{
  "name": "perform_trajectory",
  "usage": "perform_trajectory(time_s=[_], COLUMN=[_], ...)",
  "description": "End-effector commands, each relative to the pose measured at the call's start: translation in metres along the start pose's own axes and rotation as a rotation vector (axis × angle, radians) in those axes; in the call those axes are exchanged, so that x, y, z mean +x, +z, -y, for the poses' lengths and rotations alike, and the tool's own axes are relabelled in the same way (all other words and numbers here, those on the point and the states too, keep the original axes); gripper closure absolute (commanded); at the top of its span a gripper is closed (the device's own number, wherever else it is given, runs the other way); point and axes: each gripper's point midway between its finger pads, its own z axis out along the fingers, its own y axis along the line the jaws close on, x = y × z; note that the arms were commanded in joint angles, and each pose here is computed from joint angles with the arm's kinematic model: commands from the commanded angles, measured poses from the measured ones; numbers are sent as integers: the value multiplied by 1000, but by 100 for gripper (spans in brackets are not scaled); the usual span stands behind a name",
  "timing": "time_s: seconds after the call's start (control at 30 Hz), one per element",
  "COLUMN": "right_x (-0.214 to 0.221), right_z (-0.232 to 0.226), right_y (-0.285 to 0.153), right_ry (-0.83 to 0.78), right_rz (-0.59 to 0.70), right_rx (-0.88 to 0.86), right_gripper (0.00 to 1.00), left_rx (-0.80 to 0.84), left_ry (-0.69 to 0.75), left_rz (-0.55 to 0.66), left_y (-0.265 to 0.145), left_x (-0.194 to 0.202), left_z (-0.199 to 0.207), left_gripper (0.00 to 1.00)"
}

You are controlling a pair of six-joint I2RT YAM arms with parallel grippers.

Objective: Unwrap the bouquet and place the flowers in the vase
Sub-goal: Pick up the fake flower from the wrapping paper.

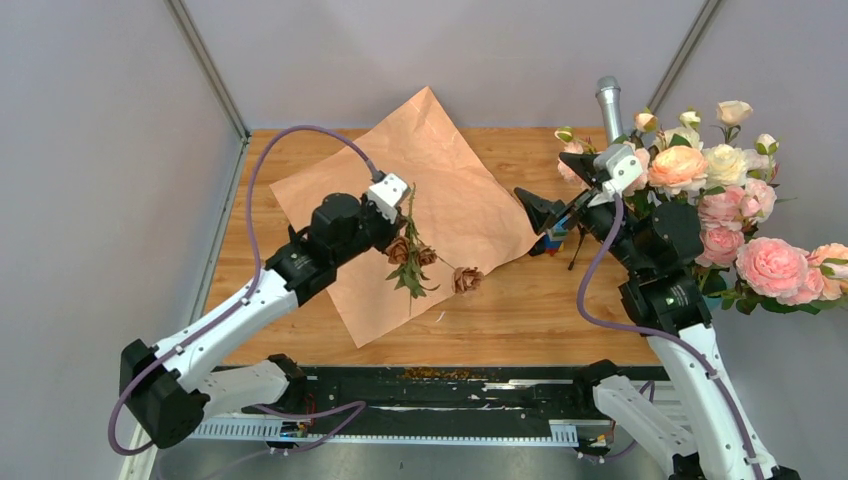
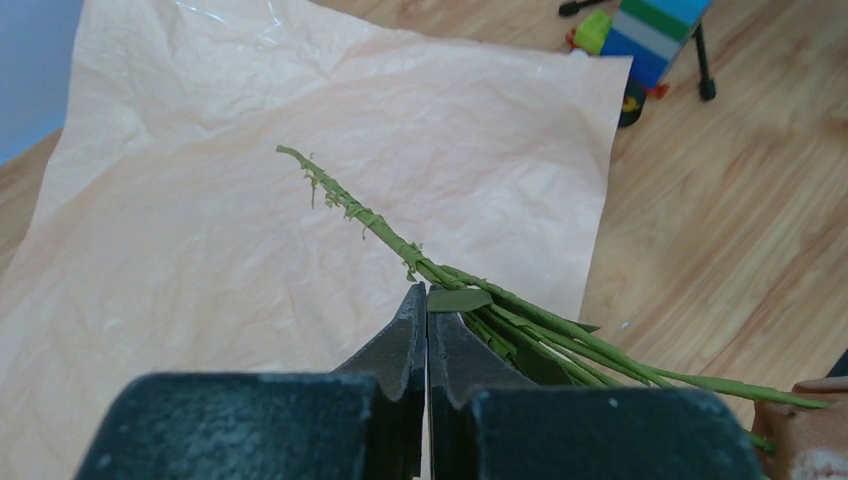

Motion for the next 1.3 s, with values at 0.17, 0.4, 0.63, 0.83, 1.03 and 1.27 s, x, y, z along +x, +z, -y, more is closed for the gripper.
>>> perform_trajectory(time_s=[0.17,0.4,0.63,0.83,1.03,1.27], right_x=[6,12,13,12,8,7], right_z=[-54,-91,-148,-186,-200,-211], right_y=[1,-6,10,30,52,65], right_ry=[-10,-10,0,-14,18,34], right_rz=[52,118,127,137,158,163], right_rx=[-316,-523,-701,-768,-747,-743], right_gripper=[0,0,3,10,18,25], left_rx=[208,378,491,524,525,528], left_ry=[-286,-407,-505,-532,-532,-537], left_rz=[63,31,-5,-16,-24,-29], left_y=[-45,-67,-74,-76,-78,-79], left_x=[-62,-79,-86,-86,-82,-79], left_z=[15,32,46,50,51,52], left_gripper=[100,100,100,100,100,100])
